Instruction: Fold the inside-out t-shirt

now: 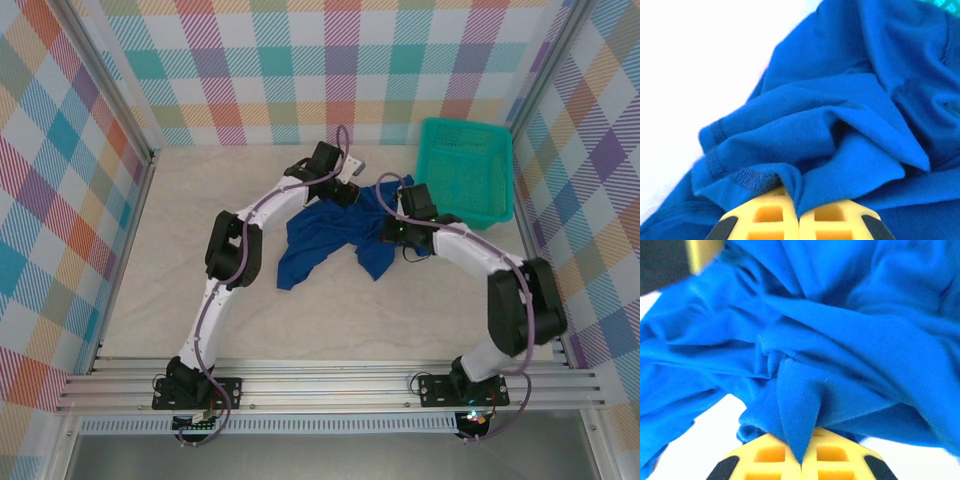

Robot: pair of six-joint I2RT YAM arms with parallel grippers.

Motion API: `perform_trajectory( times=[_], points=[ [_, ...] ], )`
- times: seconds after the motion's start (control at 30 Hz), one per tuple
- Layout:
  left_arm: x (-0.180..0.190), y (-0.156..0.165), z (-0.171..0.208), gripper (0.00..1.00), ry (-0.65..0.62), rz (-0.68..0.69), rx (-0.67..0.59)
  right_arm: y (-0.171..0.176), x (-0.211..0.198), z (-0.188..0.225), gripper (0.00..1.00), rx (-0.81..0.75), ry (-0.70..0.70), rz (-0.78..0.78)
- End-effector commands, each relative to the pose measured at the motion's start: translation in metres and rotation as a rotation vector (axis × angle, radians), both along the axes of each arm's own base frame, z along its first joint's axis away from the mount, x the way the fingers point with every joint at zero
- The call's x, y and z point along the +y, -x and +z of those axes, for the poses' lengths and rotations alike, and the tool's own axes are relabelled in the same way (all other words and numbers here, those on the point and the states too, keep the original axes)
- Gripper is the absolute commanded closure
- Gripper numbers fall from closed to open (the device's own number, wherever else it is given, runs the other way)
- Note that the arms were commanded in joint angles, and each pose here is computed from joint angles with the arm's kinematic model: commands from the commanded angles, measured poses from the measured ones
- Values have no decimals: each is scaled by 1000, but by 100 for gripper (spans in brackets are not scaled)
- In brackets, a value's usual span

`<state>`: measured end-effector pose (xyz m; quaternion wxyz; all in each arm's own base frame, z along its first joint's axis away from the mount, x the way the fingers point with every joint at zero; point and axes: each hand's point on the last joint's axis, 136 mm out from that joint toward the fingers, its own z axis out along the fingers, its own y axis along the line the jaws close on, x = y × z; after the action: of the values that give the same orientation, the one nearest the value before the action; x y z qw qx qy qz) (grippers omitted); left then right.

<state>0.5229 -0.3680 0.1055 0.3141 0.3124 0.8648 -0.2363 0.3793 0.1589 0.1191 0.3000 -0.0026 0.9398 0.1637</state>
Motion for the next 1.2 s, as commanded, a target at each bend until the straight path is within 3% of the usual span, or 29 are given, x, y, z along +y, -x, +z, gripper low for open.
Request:
perform_trajectory(
  times=[0.0, 0.23, 0.43, 0.6, 0.7, 0.83, 0.97, 1.07, 1.17],
  points=[
    [34, -8, 102, 100, 79, 66, -125, 0, 7, 78, 100, -205, -9, 114],
    [135, 36, 254, 100, 141, 301, -402, 34, 17, 217, 100, -549, -70, 295],
    [206, 135, 382, 100, 334, 462, -714, 82, 32, 339, 100, -829, -234, 439],
    [255, 206, 443, 100, 418, 576, -868, 111, 40, 401, 100, -950, -323, 517],
    [265, 233, 457, 100, 424, 570, -888, 118, 26, 420, 100, -998, -257, 468],
    [257, 253, 451, 100, 446, 492, -823, 120, -6, 428, 100, -1059, -124, 321],
    [260, 265, 446, 100, 463, 488, -818, 129, -15, 425, 100, -1073, -85, 304],
    [263, 247, 426, 100, 407, 539, -789, 115, -14, 411, 100, -1037, -56, 289],
    [263, 199, 383, 100, 284, 633, -708, 69, -11, 373, 100, -940, 32, 239]
  ],
)
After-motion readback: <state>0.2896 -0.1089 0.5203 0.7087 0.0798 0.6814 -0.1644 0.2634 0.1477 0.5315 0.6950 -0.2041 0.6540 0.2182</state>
